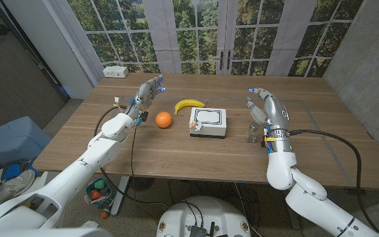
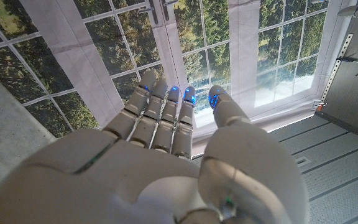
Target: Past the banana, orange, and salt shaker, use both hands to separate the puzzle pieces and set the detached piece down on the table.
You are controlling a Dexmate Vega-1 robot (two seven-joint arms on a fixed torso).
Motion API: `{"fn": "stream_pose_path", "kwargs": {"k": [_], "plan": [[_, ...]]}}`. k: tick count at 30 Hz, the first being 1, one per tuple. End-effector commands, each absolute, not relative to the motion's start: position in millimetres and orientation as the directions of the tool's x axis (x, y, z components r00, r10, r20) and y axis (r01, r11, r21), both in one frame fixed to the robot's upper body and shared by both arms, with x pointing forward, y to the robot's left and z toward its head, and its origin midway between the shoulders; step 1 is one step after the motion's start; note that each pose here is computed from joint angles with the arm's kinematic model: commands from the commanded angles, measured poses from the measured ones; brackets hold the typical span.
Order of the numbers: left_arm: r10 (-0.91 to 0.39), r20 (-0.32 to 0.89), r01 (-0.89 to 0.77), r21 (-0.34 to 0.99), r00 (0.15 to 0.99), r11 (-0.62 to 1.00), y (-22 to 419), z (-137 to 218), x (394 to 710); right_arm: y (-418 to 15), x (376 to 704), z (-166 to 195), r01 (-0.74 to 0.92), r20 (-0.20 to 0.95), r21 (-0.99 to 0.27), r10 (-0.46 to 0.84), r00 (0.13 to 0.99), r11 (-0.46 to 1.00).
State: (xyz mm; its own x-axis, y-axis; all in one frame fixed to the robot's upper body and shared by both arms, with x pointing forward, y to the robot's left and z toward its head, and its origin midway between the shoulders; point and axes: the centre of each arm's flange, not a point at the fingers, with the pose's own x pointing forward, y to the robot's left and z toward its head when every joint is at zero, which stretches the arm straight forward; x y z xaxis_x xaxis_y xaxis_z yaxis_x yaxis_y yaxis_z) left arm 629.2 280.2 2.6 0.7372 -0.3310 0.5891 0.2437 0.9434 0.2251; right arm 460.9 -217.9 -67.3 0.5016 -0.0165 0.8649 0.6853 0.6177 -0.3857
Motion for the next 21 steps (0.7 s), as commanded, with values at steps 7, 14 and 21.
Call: {"fn": "stream_pose_path", "kwargs": {"k": [7,14,21], "plan": [[-0.345,0.590,0.255,0.234,0.730,0.938,282.3,2.3,621.5,-197.1,436.9,-78.8,0.731,0.877,-0.431,0.055,0.477,0.529],[-0.347,0.590,0.247,0.245,0.729,0.937,286.1,2.7,613.0,-189.2,430.0,-85.2,0.735,0.874,-0.448,0.077,0.480,0.509],[-0.343,0.588,0.246,0.242,0.732,0.939,288.7,-3.6,606.3,-180.1,424.6,-92.4,0.737,0.870,-0.464,0.096,0.484,0.492]]}}
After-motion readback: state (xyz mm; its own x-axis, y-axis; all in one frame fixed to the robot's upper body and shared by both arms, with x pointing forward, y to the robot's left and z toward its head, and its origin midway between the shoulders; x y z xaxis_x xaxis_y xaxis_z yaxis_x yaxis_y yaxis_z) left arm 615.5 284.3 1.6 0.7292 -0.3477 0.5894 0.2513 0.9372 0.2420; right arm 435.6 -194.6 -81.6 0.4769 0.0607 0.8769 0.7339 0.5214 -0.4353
